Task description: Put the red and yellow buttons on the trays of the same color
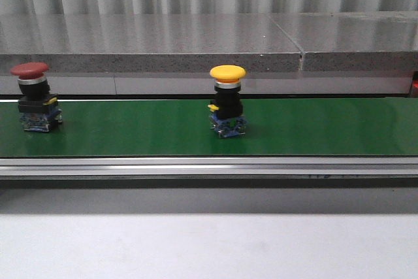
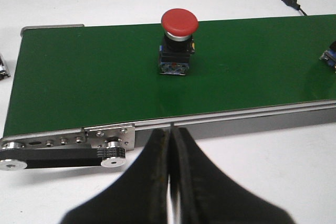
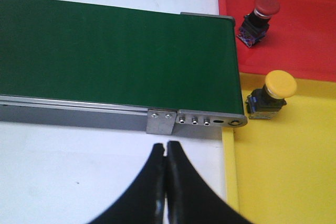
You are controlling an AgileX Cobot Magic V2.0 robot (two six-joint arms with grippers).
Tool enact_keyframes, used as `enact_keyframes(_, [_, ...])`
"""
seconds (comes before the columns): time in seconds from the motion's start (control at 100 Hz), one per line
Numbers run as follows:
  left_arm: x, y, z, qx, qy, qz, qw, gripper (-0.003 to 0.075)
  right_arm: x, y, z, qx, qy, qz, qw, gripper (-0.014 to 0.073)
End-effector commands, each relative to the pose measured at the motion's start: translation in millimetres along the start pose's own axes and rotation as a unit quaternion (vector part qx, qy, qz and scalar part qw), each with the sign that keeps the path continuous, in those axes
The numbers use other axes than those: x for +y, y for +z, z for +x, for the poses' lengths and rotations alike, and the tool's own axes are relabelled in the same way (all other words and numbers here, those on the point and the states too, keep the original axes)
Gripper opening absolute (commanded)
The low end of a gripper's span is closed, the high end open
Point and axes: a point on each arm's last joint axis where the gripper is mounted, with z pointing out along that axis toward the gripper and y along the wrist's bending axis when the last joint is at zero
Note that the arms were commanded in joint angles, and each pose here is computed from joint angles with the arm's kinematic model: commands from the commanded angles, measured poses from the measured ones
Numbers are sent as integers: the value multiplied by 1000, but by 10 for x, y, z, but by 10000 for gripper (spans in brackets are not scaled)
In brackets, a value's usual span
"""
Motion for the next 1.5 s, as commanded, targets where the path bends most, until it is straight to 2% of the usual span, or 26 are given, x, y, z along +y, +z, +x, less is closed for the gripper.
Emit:
enact_keyframes(0.0, [-25,-40,-121,-39,-1,7,999,-20,-6,-40,-122,-41,-2,2,999,-67])
enact_keyframes(0.96, [-25,-40,-121,-39,-1,7,999,-20,-1,-43,-160,-42,2,-2,999,-67])
enact_keyframes(1.06, [-25,-40,-121,-39,-1,7,999,-20,-5,-21,-262,-45,2,-1,999,-67])
enact_keyframes(1.34, [-25,-40,-121,-39,-1,7,999,-20,-9,222,-729,18,12,-13,1000,-67])
enact_keyframes(1.49, [-25,-40,-121,-39,-1,7,999,-20,58,456,-942,57,3,-41,998,-67])
